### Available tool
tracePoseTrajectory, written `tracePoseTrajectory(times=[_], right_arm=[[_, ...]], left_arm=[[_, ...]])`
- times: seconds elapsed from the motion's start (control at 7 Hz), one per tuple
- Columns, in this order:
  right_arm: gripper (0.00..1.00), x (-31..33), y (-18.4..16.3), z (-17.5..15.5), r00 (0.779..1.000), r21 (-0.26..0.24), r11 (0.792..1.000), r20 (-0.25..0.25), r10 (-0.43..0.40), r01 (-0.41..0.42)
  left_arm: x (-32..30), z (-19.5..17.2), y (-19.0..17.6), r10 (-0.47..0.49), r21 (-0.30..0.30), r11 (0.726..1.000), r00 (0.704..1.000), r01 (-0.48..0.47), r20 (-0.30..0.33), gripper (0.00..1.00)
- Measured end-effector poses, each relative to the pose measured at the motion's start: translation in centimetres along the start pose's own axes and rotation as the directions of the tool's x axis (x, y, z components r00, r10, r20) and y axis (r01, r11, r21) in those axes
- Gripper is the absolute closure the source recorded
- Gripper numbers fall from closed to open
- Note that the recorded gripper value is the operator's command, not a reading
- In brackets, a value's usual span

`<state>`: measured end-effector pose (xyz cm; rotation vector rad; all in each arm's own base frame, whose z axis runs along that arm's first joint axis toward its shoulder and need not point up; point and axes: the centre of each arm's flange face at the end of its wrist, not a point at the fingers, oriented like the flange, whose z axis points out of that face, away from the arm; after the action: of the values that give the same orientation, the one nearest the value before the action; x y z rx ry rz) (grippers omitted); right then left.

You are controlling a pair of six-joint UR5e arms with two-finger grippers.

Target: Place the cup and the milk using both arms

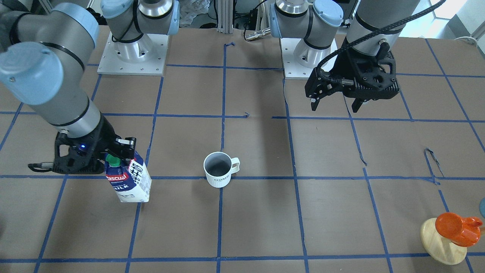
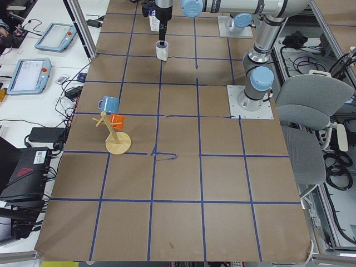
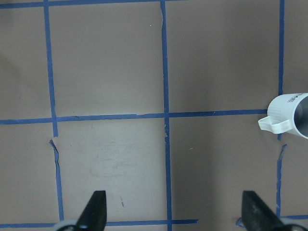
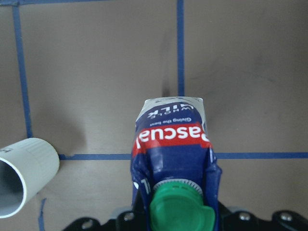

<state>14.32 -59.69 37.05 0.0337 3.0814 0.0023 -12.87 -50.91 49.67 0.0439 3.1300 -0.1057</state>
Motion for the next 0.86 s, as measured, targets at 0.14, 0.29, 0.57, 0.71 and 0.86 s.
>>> tracePoseTrajectory(times=[0.14, 0.29, 0.57, 0.71, 0.86], right_arm=[[0.59, -2.7, -0.2, 0.9, 1.0, -0.008, 1.0, 0.004, 0.022, -0.022], [0.59, -4.8, 0.2, 1.5, 0.999, -0.018, 0.999, 0.006, 0.039, -0.038], [0.59, -7.6, 1.1, 2.2, 0.998, -0.041, 0.997, 0.021, 0.061, -0.06], [0.59, -8.5, 1.6, 2.4, 0.997, -0.049, 0.996, 0.03, 0.072, -0.07], [0.59, -9.1, 1.9, 2.7, 0.996, -0.058, 0.995, 0.038, 0.079, -0.076]], left_arm=[[0.0, 0.0, 0.0, 0.0, 0.0, 1.0, 1.0, 0.0, 0.0, 0.0], [0.0, 0.0, 0.1, 0.0, 0.0, 1.0, 1.0, 0.0, 0.0, 0.0], [0.0, 0.0, 0.1, 0.0, 0.0, 1.0, 1.0, 0.0, 0.0, 0.0], [0.0, 0.0, 0.1, 0.0, 0.0, 1.0, 1.0, 0.0, 0.0, 0.0], [0.0, 0.0, 0.1, 0.0, 0.001, 1.0, 1.0, 0.0, 0.0, 0.0]])
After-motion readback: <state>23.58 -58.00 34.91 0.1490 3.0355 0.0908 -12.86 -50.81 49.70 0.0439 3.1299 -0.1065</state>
